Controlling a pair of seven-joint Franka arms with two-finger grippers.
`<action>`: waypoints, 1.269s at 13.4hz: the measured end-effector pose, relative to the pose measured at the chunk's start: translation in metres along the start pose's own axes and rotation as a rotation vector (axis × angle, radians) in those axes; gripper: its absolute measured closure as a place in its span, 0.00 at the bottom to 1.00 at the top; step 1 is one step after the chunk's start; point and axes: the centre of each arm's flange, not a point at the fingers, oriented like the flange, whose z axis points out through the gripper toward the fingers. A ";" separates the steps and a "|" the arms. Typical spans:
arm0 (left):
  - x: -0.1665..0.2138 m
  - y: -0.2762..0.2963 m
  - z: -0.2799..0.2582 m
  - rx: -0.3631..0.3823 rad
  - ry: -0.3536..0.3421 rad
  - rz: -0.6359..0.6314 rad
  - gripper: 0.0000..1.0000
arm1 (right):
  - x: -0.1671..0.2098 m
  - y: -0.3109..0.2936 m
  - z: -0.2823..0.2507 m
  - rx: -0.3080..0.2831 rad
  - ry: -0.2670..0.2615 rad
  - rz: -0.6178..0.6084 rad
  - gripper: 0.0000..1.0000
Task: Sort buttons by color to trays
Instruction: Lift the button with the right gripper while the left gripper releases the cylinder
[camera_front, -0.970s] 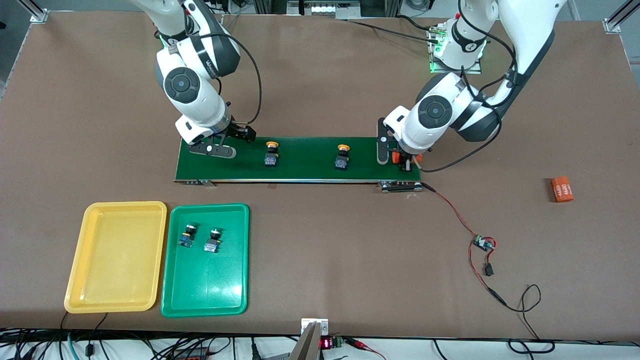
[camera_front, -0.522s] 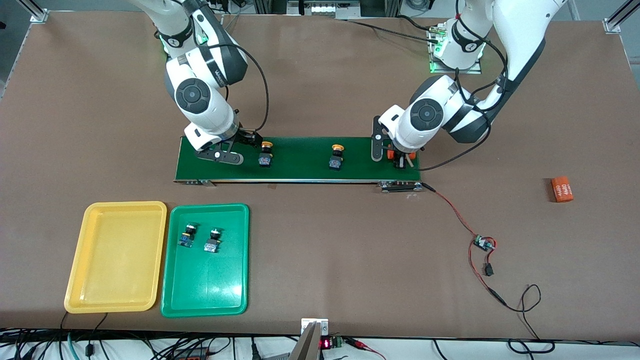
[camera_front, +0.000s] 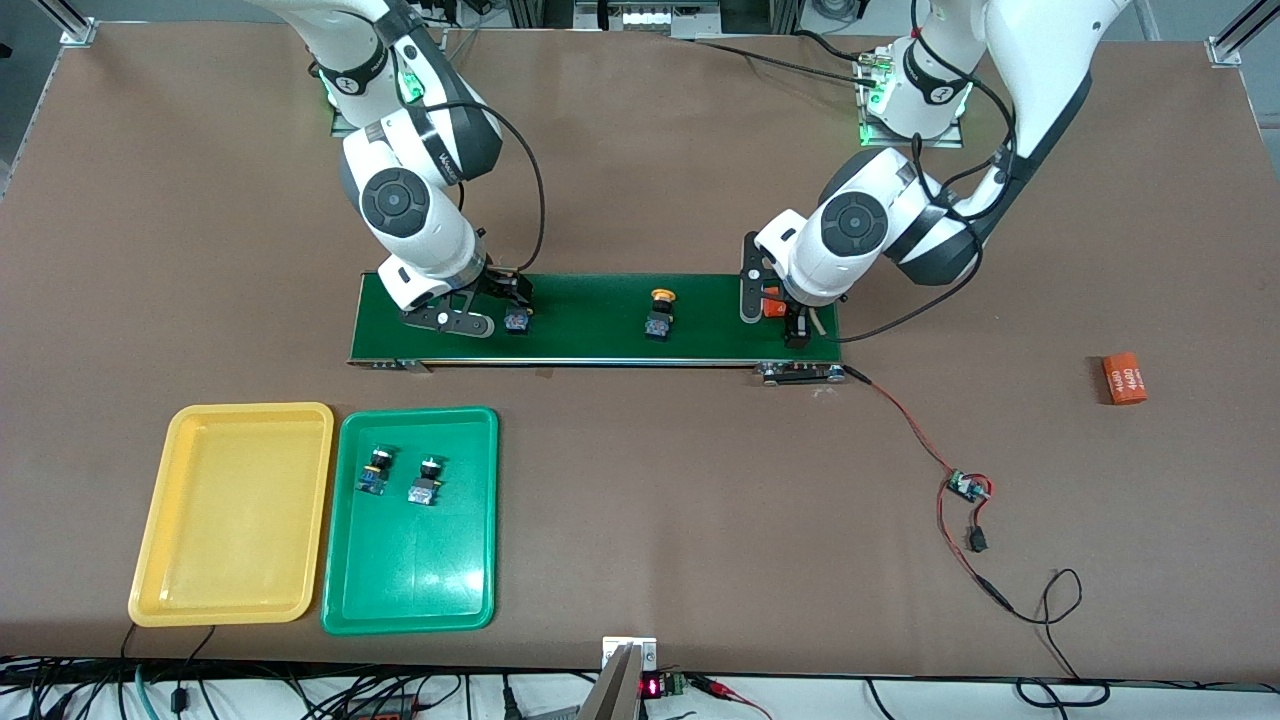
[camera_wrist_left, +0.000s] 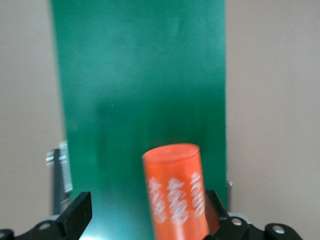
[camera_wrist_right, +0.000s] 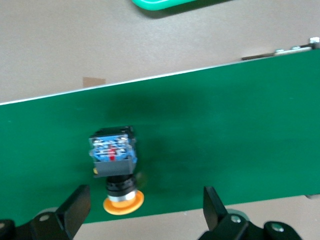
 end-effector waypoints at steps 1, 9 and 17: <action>-0.010 -0.008 -0.013 0.030 -0.006 -0.023 0.00 | 0.000 -0.002 0.004 0.005 0.005 -0.003 0.00; -0.274 -0.087 -0.039 0.097 -0.059 -0.436 0.00 | 0.020 -0.001 0.042 -0.002 0.002 0.007 0.52; -0.454 -0.114 -0.035 0.152 -0.049 -1.093 0.00 | 0.083 0.043 -0.065 -0.014 0.012 0.047 0.59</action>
